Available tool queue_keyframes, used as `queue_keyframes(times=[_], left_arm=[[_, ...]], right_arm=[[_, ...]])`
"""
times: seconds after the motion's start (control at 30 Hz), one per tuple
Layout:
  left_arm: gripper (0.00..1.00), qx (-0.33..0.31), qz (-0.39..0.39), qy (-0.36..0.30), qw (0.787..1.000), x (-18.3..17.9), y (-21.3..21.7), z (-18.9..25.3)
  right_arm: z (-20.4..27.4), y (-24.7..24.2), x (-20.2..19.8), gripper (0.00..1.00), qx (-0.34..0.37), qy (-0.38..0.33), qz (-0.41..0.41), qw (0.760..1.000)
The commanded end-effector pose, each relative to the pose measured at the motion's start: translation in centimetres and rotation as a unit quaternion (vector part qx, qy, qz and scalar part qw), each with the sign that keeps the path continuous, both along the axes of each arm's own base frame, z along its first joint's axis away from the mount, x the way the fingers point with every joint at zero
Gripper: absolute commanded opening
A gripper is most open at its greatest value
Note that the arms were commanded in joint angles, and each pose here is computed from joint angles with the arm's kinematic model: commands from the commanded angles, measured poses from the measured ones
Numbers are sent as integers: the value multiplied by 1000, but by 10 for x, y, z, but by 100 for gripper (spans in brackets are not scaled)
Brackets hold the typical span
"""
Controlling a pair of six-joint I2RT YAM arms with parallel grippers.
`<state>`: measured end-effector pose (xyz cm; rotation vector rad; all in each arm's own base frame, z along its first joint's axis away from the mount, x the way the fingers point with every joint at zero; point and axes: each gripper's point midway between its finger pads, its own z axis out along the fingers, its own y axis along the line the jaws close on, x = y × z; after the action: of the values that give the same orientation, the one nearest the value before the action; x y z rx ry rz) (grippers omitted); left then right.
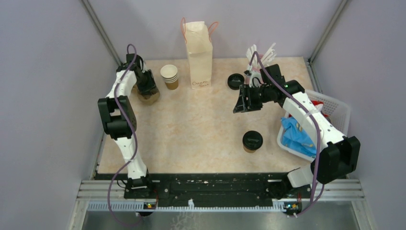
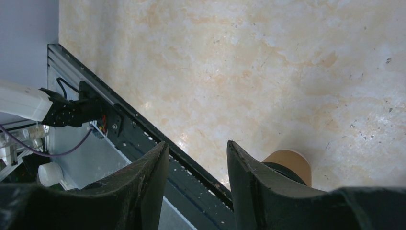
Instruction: Pack the takeout coffee
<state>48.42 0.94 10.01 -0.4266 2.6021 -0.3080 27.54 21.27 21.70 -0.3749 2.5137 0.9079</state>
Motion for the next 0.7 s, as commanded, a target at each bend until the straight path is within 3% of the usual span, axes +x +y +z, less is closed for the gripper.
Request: queue_keyframes(times=[0.0, 0.27, 0.67], left_arm=[[53, -1, -20, -27, 999, 15, -4, 8], [53, -18, -28, -26, 999, 16, -11, 5], [32, -12, -27, -39, 999, 19, -9, 14]], right_arm=[[16, 2, 6, 48, 9, -29, 6, 1000], [16, 2, 6, 48, 10, -29, 6, 1000], [16, 2, 6, 48, 9, -28, 6, 1000]])
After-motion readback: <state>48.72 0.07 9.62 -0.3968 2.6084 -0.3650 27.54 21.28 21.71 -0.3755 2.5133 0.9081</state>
